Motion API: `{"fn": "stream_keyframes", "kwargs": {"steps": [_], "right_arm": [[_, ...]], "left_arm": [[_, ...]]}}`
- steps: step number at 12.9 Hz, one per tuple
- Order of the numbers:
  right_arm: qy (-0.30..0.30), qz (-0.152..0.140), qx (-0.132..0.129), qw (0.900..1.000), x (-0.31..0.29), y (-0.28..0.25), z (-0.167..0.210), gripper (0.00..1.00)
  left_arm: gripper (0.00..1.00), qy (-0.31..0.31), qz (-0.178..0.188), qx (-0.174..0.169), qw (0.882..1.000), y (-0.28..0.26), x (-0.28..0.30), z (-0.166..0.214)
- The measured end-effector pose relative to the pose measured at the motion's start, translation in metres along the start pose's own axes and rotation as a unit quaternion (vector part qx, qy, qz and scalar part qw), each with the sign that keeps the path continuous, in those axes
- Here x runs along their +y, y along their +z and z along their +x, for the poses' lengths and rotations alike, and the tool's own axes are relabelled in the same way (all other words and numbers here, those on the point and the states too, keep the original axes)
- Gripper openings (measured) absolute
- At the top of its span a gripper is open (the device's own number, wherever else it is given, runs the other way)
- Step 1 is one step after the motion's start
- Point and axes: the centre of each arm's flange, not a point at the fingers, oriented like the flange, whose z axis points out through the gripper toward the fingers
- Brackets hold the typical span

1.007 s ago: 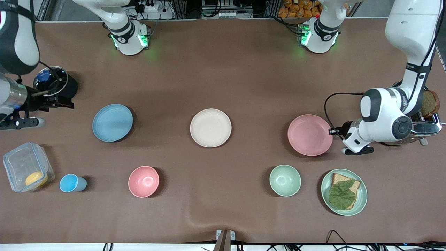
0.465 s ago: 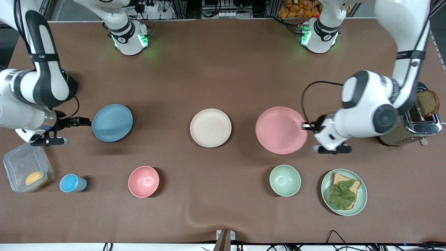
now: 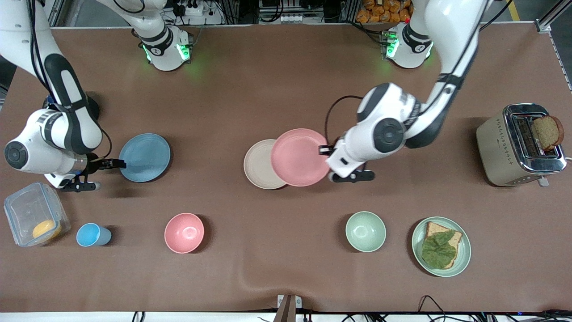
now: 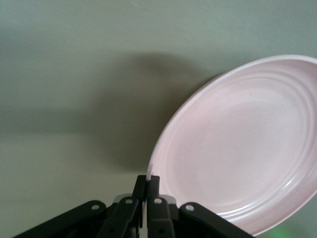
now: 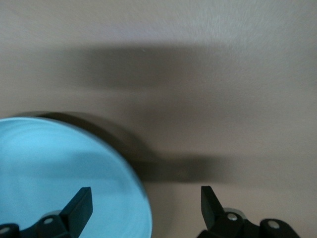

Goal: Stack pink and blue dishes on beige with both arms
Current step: 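Carry the pink plate with the left gripper while the right gripper reaches the blue plate, then set the pink plate on the beige plate while the right gripper grips the blue plate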

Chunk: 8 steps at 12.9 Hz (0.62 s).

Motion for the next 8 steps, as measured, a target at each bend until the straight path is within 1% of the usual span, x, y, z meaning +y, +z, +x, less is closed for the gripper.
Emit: {"fn": "stream_keyframes", "kwargs": {"steps": [1, 2, 3, 6, 8], "right_arm": [[-0.001, 0.002, -0.002, 1.000, 0.000, 0.004, 0.001, 0.85], [-0.002, 0.003, -0.002, 1.000, -0.001, 0.004, 0.002, 0.71], [-0.003, 0.003, -0.002, 1.000, -0.002, 0.003, 0.002, 0.61], [-0.005, 0.005, -0.008, 1.000, -0.005, 0.007, 0.002, 0.25], [-0.009, 0.008, -0.013, 1.000, -0.007, 0.008, 0.001, 0.05]], "left_arm": [[0.04, -0.003, -0.003, -0.001, 1.000, 0.027, 0.017, -0.007], [0.04, -0.004, -0.006, -0.002, 1.000, 0.048, 0.027, -0.010], [0.04, -0.003, -0.011, 0.001, 1.000, 0.063, 0.032, -0.009], [0.04, -0.004, -0.018, 0.003, 1.000, 0.084, 0.035, -0.005], [0.04, -0.005, -0.015, -0.004, 1.000, 0.095, 0.033, -0.004]]}}
